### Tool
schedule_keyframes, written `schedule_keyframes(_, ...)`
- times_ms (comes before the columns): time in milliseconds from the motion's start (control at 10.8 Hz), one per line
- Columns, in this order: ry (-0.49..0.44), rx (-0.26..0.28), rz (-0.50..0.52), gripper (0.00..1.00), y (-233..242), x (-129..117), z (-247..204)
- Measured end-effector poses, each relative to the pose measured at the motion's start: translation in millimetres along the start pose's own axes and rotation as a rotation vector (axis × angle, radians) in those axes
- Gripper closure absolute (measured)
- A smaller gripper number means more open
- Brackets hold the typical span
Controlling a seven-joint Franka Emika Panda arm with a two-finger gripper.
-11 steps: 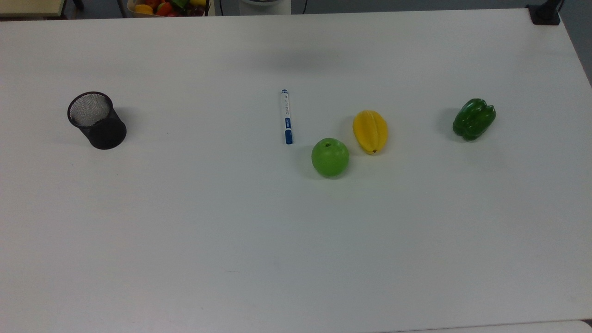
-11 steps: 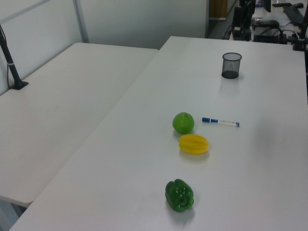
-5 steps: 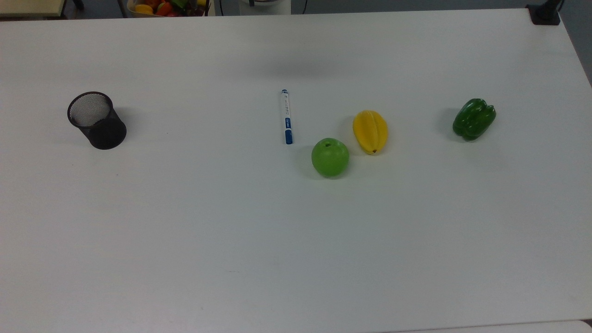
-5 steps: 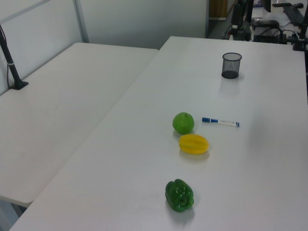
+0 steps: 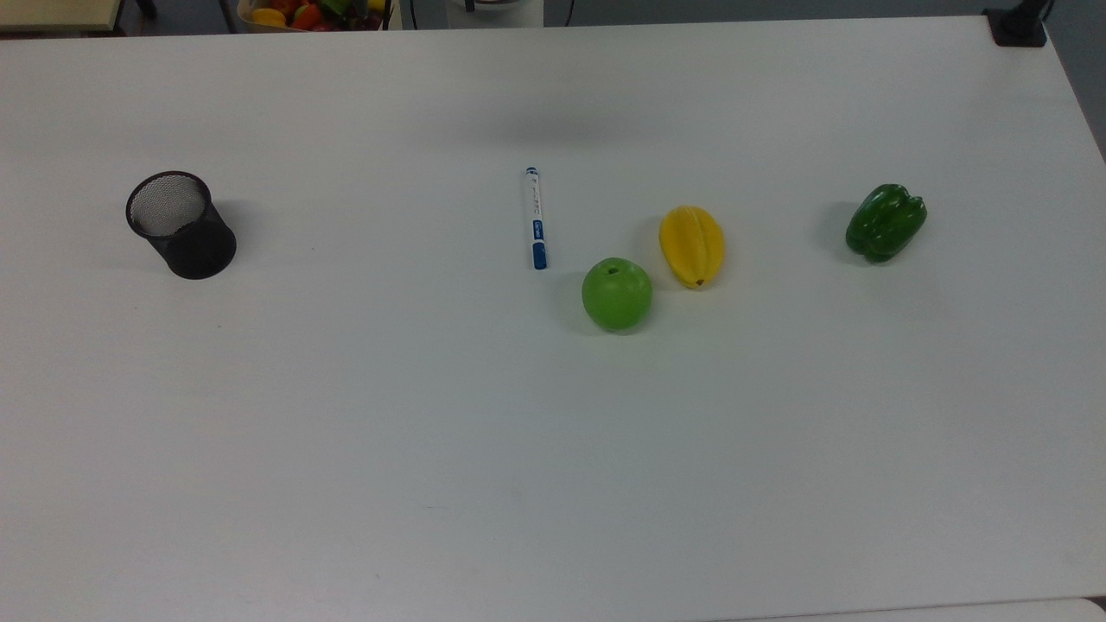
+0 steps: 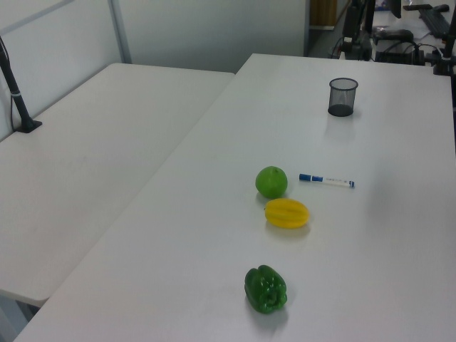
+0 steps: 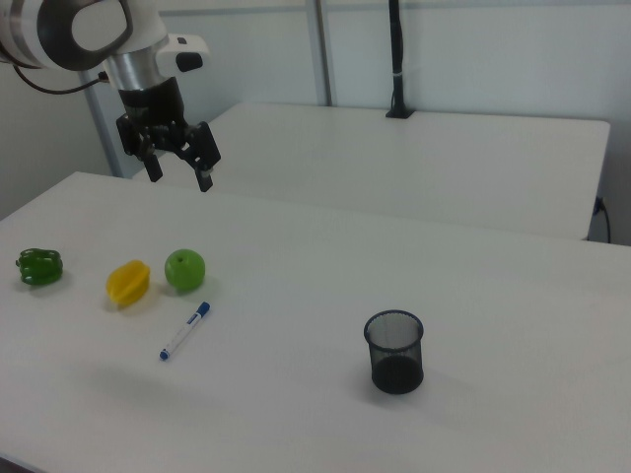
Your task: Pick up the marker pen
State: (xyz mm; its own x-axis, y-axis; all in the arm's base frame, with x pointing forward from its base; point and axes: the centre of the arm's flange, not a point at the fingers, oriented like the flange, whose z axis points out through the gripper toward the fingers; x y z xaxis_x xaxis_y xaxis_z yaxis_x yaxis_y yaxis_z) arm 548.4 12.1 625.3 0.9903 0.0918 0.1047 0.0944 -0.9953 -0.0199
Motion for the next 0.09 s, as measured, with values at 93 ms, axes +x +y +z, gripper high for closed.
schedule_keyframes(93, 0.000, 0.000, 0.000, 0.00, -0.1, 0.0, 0.0)
